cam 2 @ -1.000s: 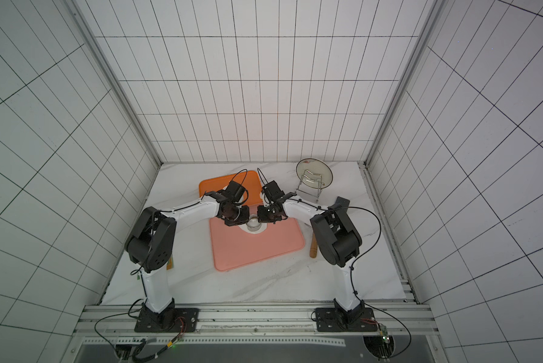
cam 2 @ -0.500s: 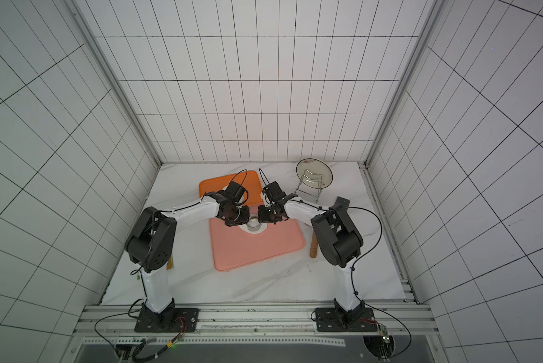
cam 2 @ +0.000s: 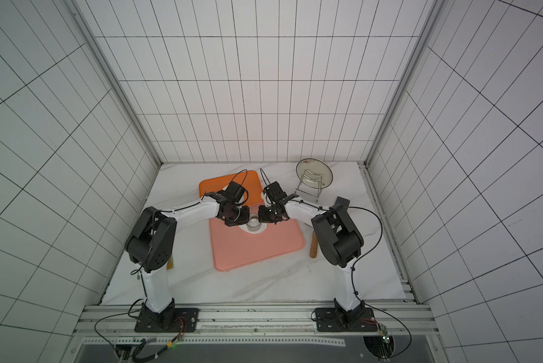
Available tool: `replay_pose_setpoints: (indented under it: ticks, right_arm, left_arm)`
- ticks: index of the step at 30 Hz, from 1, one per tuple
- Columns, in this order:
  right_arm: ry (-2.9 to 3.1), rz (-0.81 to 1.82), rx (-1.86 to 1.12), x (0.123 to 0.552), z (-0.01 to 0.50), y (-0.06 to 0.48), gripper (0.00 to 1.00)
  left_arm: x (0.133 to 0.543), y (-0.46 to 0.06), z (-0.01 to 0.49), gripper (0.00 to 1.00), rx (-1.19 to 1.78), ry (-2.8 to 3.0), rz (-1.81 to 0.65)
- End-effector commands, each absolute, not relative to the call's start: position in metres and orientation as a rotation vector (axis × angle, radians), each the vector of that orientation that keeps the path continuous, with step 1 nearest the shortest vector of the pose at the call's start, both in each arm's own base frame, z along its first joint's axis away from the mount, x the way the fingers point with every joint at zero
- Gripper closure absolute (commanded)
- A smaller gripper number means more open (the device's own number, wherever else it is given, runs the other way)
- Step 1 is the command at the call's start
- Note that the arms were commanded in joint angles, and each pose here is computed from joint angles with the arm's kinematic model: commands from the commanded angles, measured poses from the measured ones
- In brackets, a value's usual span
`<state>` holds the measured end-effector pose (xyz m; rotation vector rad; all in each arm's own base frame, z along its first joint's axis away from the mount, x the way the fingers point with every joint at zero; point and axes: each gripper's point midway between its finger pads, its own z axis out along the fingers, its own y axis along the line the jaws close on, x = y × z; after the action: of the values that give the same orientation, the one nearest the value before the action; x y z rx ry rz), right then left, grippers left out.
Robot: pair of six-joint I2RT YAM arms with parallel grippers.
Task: Roll out the dumpling wrappers from the dough
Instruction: Press the dumpling wrapper on the work surface, then remove the dumpling wrapper from the work surface.
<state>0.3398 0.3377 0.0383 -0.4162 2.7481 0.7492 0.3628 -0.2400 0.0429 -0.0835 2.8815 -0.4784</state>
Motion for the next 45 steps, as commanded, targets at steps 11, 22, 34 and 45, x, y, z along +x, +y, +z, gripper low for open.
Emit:
replay_pose_setpoints:
  ticks: [11,22,34,45]
  right_arm:
    - [2.975,0.493,-0.311,0.322,0.002,0.297,0.94]
    - [2.866,0.547,-0.327,0.343,0.047,0.306,0.79]
    - [2.82,0.623,-0.248,0.344,0.063,0.285,0.72]
    - [2.752,0.935,-0.267,0.336,0.068,0.311,0.64]
  left_arm:
    - [0.328,-0.185,0.007,1.0,-0.052,3.084,0.008]
    - [0.333,-0.191,0.018,1.0,-0.001,3.054,0.026]
    - [0.336,-0.201,0.024,1.0,0.016,3.039,-0.001]
    - [0.341,-0.213,0.035,1.0,0.041,3.015,-0.017]
